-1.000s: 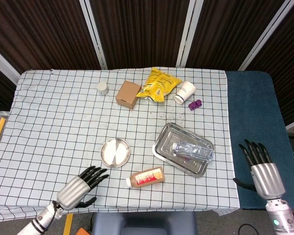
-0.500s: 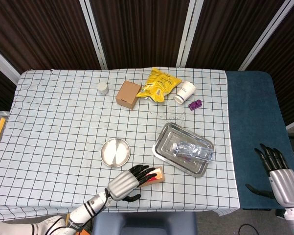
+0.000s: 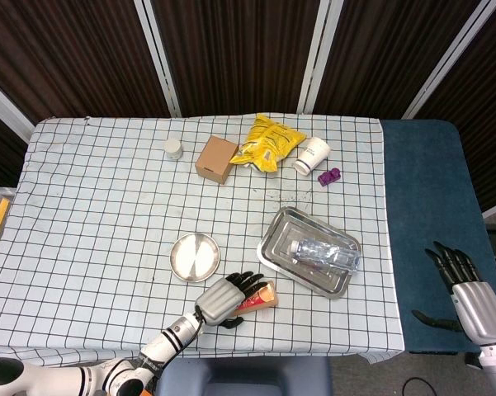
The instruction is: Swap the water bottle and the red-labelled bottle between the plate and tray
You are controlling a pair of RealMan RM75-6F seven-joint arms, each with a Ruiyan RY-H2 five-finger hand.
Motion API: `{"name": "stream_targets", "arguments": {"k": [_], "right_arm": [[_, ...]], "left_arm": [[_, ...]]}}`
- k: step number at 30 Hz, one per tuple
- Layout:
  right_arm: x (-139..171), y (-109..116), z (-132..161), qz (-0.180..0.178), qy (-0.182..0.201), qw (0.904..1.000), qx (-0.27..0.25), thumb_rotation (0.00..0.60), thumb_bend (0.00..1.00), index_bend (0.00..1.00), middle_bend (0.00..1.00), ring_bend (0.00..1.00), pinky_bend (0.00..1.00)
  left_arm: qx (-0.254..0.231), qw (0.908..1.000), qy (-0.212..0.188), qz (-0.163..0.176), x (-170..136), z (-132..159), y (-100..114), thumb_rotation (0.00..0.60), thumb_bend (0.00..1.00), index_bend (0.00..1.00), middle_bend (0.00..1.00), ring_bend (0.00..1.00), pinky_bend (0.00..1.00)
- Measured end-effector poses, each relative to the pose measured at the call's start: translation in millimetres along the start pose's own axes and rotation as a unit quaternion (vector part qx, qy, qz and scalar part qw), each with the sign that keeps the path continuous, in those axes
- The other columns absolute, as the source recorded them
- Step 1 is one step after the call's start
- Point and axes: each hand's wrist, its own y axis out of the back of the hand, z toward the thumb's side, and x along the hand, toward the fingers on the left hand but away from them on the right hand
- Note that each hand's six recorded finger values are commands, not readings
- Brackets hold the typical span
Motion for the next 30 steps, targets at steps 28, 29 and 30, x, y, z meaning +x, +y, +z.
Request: {"name": "stream_targets", "arguments": {"k": [28, 29, 30], "right_arm": [[-0.6, -2.3, 0.0, 0.01, -0.002, 0.9999, -0.002, 0.6, 0.16, 0.0, 0.0, 0.0, 0.12], [-0.4, -1.9, 0.1, 0.009, -0.002, 1.0, -0.002, 0.6, 0.15, 0.0, 0.0, 0.0, 0.12], [0.1, -1.1, 0.2, 0.007, -0.002, 1.0, -0.002, 0.6, 0.15, 0.0, 0.0, 0.0, 0.12]], "left_arm": [[0.021, 0.9946, 0.018, 0.1, -7.9, -24.9, 50.3, 0.6, 0.43, 0.56, 0.78, 0.85, 1.0], [0.029, 0.9934, 0.022, 0.109, -10.8, -33.0, 58.5, 0.6, 0.43, 0.56, 0.78, 0.85, 1.0], [0.037, 0.9921, 0.029, 0.116, -14.5, -44.5, 67.6, 0.6, 0.42, 0.56, 0.78, 0.85, 1.0]]}}
